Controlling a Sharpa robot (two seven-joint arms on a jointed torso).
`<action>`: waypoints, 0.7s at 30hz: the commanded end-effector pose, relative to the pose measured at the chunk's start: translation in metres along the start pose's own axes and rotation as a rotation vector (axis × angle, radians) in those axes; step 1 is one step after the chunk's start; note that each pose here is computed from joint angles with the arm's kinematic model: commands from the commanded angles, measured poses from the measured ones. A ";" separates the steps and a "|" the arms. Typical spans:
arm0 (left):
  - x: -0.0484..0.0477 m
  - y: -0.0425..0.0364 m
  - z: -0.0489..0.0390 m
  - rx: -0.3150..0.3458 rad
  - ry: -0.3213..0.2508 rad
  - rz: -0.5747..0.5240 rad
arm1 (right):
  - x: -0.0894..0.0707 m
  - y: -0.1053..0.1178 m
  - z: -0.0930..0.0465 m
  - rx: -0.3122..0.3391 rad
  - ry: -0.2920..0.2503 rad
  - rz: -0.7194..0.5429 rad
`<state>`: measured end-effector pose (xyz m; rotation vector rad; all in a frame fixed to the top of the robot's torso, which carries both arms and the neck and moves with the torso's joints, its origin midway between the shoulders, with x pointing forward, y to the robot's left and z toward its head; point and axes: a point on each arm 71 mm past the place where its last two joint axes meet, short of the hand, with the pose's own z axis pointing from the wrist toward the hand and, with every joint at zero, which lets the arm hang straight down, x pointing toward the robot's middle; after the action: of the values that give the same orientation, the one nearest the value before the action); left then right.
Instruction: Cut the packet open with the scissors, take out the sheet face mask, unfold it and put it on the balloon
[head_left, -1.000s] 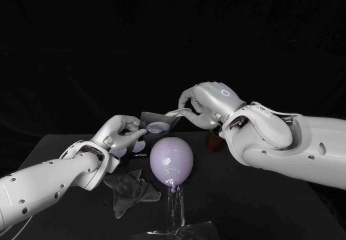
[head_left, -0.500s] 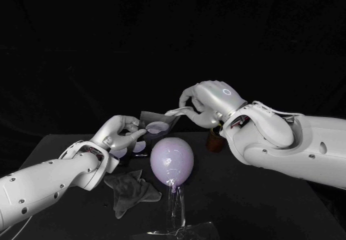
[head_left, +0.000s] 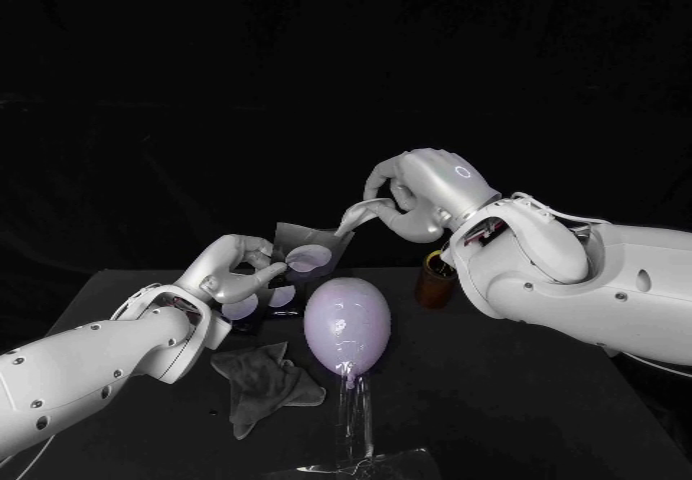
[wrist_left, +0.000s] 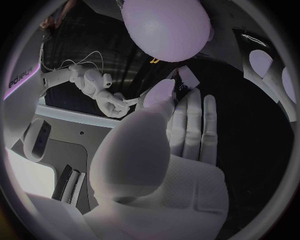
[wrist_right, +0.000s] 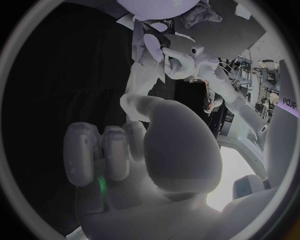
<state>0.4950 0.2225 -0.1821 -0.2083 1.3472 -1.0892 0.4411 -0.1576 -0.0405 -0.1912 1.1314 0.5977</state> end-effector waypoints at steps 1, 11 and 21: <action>-0.0015 0.0010 -0.0018 0.008 0.022 -0.007 | -0.003 -0.002 0.003 0.008 -0.016 0.035; -0.0149 0.0110 -0.0135 -0.009 0.012 0.005 | -0.003 -0.007 0.006 0.019 0.016 0.041; -0.0408 0.0265 -0.0426 -0.050 -0.005 0.042 | 0.002 -0.010 0.006 0.016 0.081 0.033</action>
<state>0.4802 0.2865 -0.1866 -0.2309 1.3763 -0.9949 0.4514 -0.1640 -0.0386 -0.1553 1.1853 0.6111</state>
